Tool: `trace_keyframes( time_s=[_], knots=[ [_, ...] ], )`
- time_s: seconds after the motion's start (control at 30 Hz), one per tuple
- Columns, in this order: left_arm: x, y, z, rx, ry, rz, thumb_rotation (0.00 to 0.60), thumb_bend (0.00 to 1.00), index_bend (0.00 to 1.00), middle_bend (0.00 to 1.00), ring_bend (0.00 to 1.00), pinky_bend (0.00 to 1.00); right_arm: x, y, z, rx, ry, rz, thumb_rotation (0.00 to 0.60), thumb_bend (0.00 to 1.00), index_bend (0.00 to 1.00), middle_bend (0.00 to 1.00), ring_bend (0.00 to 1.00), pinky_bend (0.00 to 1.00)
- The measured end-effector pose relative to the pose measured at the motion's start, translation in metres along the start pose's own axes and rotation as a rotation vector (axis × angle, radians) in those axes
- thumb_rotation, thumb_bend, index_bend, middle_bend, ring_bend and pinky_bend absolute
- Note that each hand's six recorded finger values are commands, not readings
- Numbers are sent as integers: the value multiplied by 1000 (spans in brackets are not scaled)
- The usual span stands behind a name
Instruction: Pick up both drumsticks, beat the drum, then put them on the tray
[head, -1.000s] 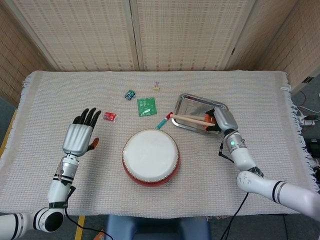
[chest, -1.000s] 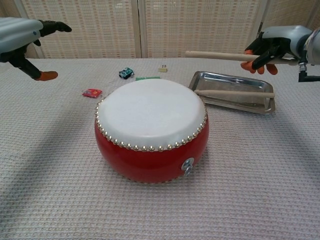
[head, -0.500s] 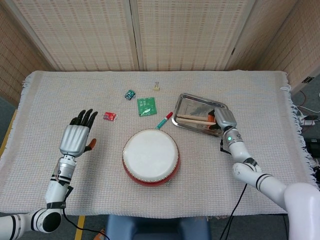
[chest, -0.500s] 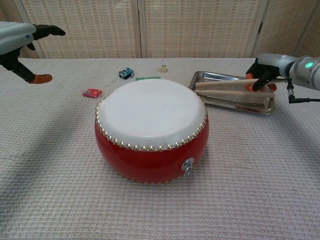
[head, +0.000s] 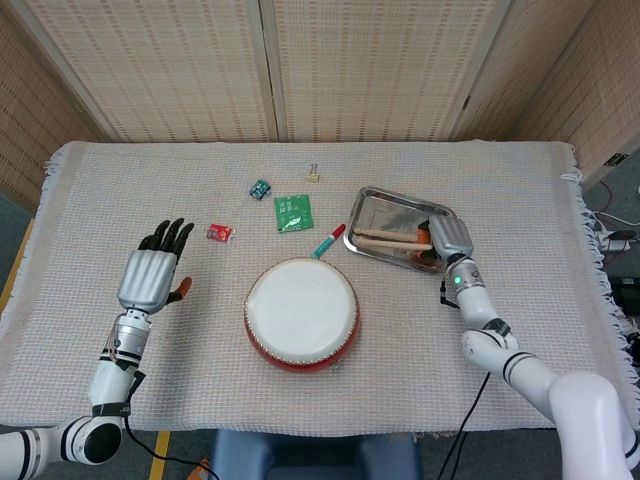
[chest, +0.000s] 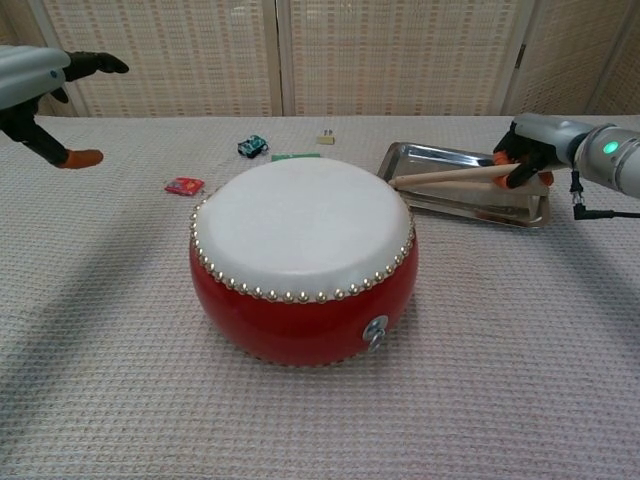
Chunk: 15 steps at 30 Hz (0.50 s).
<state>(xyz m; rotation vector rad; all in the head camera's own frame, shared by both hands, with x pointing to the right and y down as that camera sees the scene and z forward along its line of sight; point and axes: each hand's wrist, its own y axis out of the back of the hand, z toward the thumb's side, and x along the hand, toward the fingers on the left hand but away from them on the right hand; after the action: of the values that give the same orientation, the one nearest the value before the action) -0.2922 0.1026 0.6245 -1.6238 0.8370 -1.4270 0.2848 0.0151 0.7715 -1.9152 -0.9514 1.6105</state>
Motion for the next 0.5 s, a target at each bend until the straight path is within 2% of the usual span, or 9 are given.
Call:
trace_keyframes(
  time_s=[0.13,0.2,0.33,0.4,0.5],
  knots=[
    [0,0,1,-1,-3,0,600,320,0,0,0,206,0,1,-4,-1,-10,-7,600,577,939,683,549,733],
    [0,0,2,-3,-6,1,600,321,0,0,0,206,-1,1,-4,8,-12,-8,600,578,889,679,519,715],
    [0,1,1,-6,-1,0,600,321,0,0,0,207,-6,-3,0,42,-14,-7,600,559,722,588,394,622],
    [0,0,0,-6,0,-1,600,321,0,0,0,207,-8,-5,2,63,-16,-3,600,510,608,511,317,540],
    [0,-1,-2,-7,3,-5,600,321,0,0,0,206,-12,-11,6,105,-18,11,600,373,399,366,173,370]
  ],
)
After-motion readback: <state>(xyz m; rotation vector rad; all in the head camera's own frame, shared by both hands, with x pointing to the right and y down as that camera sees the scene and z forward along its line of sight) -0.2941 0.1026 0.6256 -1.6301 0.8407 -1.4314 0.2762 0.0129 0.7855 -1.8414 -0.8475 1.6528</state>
